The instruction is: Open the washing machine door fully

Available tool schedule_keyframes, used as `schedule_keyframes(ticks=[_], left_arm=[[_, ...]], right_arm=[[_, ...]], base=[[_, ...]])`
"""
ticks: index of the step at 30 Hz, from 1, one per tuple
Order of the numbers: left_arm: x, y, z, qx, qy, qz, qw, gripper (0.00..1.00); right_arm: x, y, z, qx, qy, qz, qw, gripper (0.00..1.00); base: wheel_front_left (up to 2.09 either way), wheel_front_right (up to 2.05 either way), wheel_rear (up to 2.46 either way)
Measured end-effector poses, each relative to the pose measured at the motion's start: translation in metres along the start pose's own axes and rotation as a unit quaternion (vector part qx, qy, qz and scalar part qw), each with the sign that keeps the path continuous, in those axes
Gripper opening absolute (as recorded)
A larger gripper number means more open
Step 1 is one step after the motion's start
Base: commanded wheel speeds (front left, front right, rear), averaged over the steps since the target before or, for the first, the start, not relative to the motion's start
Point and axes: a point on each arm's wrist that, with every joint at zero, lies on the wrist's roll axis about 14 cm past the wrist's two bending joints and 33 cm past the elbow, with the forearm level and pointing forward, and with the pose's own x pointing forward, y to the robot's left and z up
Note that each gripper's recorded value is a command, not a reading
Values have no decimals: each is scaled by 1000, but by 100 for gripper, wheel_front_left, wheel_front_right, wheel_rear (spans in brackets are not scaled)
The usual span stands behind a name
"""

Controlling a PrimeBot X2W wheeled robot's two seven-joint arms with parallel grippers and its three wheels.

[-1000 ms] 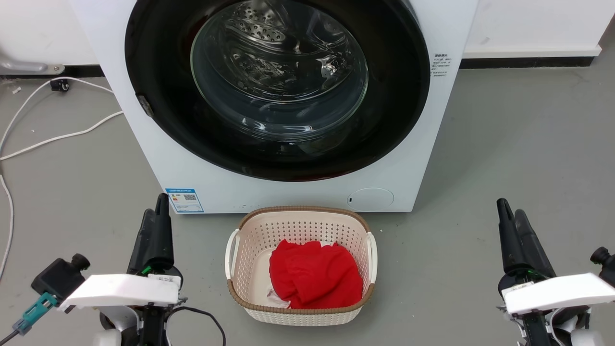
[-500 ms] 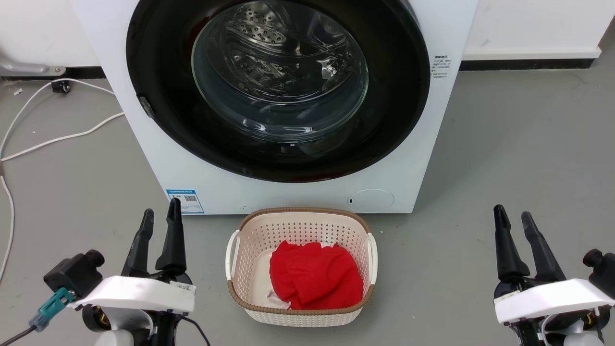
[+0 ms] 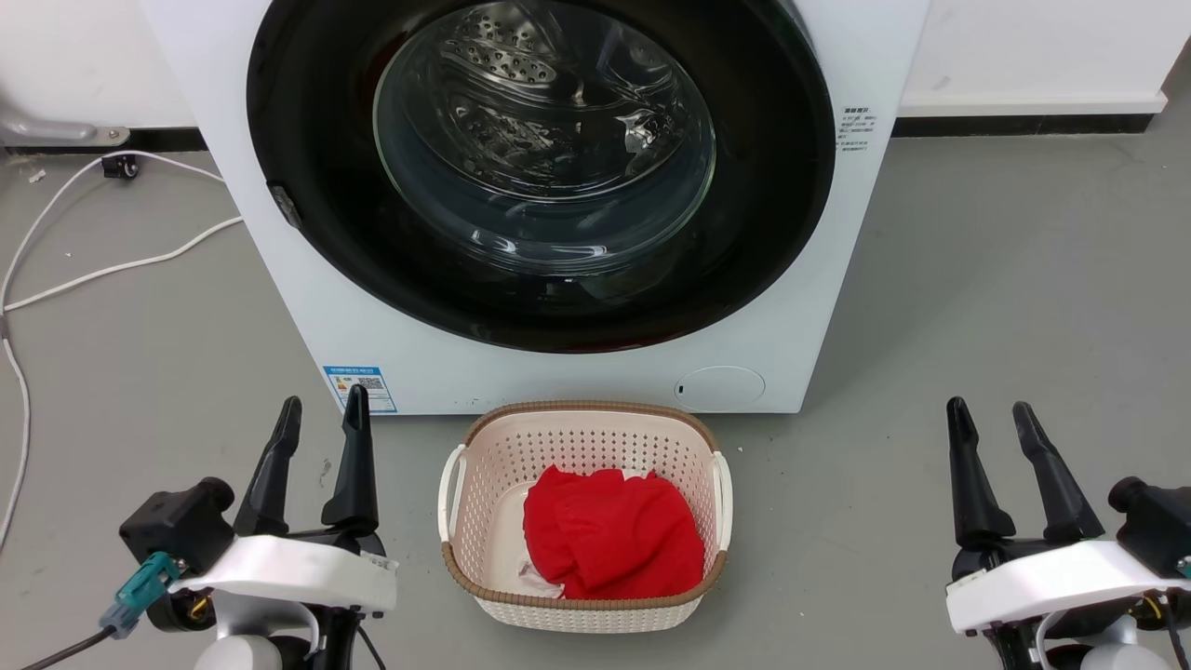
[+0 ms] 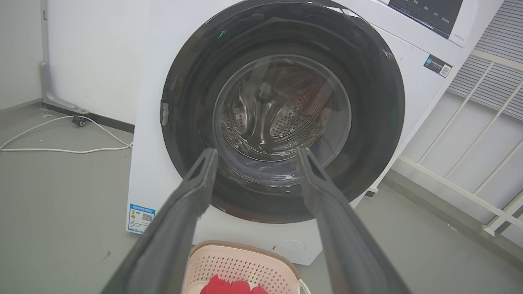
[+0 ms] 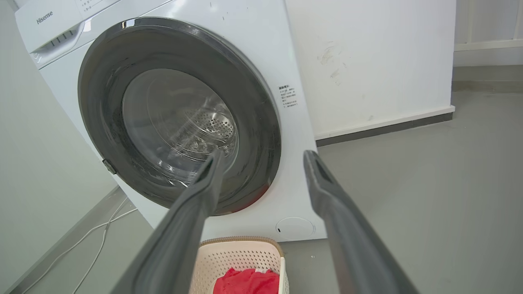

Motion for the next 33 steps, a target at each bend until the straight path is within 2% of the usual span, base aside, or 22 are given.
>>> schedule_keyframes(ticks=[15,33], left_arm=[[0,-3,-1,84,-2,-11,996,100],[0,-5,1,161,-12,-24,987,100]], right_arm=[[-3,3,-3,-76,12,9,997,100],[-4,5,-3,-133,9,17,991,100]], base=[[0,0,0],[0,0,0]])
